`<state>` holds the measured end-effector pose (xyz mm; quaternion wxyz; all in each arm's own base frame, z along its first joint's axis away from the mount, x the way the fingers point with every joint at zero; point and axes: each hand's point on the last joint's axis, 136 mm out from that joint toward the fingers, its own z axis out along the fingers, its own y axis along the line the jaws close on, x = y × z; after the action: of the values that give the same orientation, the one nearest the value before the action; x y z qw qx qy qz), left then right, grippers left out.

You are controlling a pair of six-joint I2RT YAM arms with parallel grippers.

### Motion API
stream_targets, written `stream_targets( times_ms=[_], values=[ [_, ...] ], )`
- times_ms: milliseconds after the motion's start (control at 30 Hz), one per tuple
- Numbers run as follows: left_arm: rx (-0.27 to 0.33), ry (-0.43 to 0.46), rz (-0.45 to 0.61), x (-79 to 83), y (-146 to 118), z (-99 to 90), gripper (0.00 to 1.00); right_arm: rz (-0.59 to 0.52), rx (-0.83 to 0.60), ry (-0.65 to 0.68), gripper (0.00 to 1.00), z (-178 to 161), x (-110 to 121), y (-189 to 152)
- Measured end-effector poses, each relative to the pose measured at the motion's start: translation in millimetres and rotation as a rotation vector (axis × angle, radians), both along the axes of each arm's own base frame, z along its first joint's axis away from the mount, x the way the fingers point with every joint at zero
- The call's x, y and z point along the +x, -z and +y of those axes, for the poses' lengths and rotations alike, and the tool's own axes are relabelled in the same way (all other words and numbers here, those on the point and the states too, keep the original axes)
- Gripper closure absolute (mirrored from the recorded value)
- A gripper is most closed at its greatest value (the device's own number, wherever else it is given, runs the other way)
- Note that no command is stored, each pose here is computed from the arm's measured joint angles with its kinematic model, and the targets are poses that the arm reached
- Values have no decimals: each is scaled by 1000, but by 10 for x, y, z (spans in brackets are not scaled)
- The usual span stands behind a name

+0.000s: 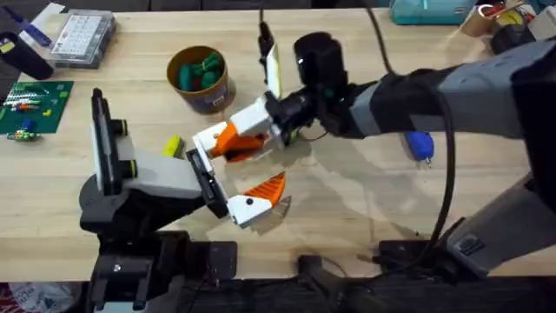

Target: Pick up the gripper from the table and insert it into the empty holder that is missing its gripper. Then pick up a screw, insert it into the mounting hole, and use the screwdriver to tighten it. Finally, clean up the table by picking up the vegetable and placing it into the bucket.

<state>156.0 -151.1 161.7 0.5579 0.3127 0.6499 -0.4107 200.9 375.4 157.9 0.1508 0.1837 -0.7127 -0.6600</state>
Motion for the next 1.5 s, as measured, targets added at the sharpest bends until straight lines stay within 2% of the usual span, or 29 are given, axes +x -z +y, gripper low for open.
stream_targets(
  times_ms=[67, 133, 333, 533, 700, 967, 1067, 1200, 1500],
  values=[
    [-2, 24, -1, -36, -5, -20, 11, -2, 1, -28, 476, 54, -102, 6],
    [-4, 53, -1, -81, -6, -47, 11, -2, 1, -44, 453, 83, -161, 5],
    [-6, 78, -2, -120, -12, -66, 11, 3, 4, -47, 381, 56, -145, 3],
    [-8, 117, -2, -183, -16, -97, 11, 5, 10, -10, 325, -50, 24, -9],
    [-8, 121, -4, -189, -17, -100, 11, 11, 18, 15, 319, -172, 167, -26],
    [-8, 119, -5, -185, -16, -98, 11, 37, 3, 22, 248, -208, 185, -16],
    [-6, 105, -5, -163, -15, -89, 11, 61, -20, 29, 235, -224, 172, -16],
    [-2, 58, -5, -88, -8, -57, 11, 40, -16, 54, 223, -268, 196, -74],
    [9, -68, -4, 101, 8, 46, 11, 28, -39, 177, 175, -571, 267, -49]
  ],
)
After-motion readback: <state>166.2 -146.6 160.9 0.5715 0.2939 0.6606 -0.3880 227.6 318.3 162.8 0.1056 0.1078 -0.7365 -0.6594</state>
